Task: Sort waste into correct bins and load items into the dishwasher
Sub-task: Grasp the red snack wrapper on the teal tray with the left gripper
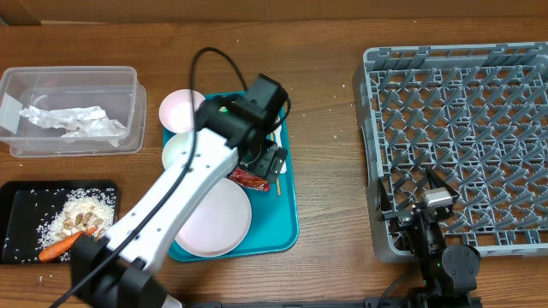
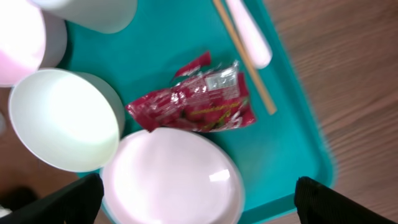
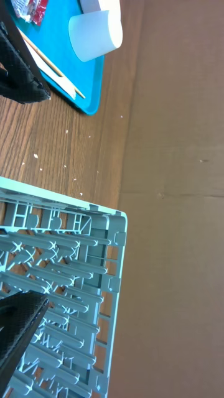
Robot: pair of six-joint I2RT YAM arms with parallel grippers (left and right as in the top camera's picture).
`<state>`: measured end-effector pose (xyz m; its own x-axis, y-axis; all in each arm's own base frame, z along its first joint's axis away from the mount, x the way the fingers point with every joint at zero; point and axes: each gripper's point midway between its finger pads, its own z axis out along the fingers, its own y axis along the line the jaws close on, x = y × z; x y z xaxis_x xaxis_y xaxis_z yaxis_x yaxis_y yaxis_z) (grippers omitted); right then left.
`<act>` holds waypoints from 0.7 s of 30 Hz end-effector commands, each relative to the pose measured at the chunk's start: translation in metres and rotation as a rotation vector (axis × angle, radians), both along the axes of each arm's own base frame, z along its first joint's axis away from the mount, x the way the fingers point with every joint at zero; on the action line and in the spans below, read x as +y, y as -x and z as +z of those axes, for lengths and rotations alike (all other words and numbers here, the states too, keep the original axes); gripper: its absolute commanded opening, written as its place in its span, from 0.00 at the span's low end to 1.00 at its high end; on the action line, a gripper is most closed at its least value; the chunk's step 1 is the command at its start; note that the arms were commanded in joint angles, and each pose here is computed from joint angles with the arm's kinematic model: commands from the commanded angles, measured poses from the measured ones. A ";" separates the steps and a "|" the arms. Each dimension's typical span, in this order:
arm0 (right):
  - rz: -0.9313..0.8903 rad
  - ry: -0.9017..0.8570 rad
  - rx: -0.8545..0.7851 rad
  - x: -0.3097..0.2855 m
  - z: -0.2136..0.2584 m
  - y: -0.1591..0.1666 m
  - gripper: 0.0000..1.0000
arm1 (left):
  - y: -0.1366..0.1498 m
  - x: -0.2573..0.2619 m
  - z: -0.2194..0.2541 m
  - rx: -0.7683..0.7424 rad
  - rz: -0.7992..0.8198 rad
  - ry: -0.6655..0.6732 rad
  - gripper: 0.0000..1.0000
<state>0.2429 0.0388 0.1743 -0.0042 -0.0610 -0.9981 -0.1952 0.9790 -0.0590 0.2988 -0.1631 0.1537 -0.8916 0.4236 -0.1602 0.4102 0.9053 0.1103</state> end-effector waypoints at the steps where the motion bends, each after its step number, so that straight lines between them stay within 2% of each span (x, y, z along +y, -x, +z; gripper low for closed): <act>1: -0.013 -0.008 0.000 -0.003 -0.002 -0.001 1.00 | -0.004 0.007 -0.029 0.085 -0.305 -0.168 0.96; 3: -0.013 -0.008 0.000 -0.003 -0.002 -0.001 1.00 | 0.002 -0.001 -0.046 0.160 -0.443 -0.171 0.92; 7: -0.013 -0.008 0.000 -0.003 -0.002 -0.001 1.00 | 0.009 -0.016 -0.074 0.234 -0.582 -0.203 0.86; 8: -0.013 -0.008 0.000 -0.003 -0.002 -0.001 1.00 | 0.009 -0.020 -0.078 0.236 -0.597 -0.205 0.83; 11: -0.013 -0.008 0.000 -0.003 -0.002 -0.001 1.00 | 0.009 -0.029 -0.085 0.233 -0.643 -0.209 0.82; 21: -0.013 -0.008 0.000 -0.003 -0.002 -0.001 1.00 | 0.004 -0.031 -0.105 0.195 -0.649 -0.224 0.80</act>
<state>0.2429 0.0387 0.1742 -0.0047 -0.0606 -0.9981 -0.1949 0.9791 -0.0586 0.3017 -0.2009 0.0657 -0.4855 0.8708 0.0774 0.8702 0.4729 0.1386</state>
